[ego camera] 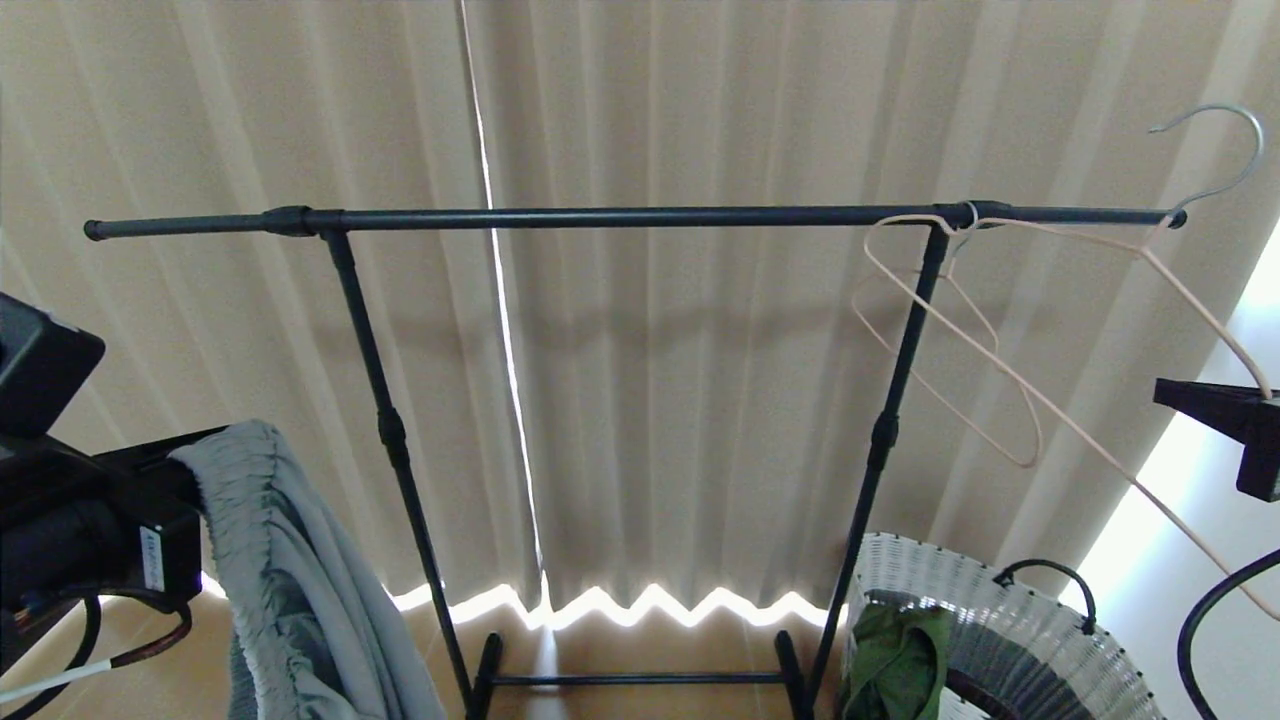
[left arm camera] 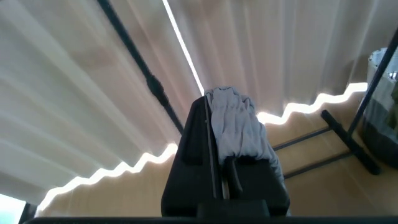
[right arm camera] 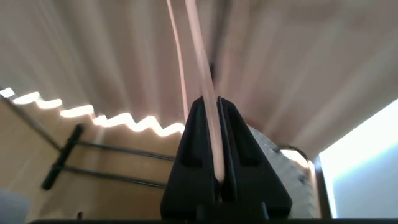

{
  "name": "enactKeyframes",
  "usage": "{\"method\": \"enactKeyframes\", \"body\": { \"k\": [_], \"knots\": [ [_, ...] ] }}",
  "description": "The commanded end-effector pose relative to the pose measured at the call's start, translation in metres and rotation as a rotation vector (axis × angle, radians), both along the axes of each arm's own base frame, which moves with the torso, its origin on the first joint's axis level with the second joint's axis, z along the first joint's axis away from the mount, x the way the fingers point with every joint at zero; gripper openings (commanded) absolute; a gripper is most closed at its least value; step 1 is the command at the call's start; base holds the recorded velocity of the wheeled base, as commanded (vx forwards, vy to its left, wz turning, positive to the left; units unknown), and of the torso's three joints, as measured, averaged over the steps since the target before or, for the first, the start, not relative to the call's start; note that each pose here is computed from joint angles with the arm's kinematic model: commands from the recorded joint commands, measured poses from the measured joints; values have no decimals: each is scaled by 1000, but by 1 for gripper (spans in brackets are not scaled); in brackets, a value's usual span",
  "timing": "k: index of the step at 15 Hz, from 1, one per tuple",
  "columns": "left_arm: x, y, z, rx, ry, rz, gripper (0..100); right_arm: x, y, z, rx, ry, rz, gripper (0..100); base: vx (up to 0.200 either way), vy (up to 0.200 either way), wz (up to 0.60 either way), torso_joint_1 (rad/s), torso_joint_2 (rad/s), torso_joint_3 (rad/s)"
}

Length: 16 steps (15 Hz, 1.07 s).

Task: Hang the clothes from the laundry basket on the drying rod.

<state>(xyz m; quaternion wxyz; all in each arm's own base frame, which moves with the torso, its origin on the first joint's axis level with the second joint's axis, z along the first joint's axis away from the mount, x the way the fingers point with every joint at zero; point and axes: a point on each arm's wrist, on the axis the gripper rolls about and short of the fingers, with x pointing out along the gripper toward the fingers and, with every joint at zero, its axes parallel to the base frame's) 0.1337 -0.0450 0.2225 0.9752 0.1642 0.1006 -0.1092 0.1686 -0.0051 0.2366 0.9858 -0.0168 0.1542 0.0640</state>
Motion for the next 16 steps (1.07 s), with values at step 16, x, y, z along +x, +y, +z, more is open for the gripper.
{"method": "enactKeyframes", "body": {
  "k": [16],
  "knots": [
    [95, -32, 26, -18, 37, 95, 0, 7, 82, -27, 78, 171, 400, 0, 0, 0, 0, 0, 0, 0]
  ]
}}
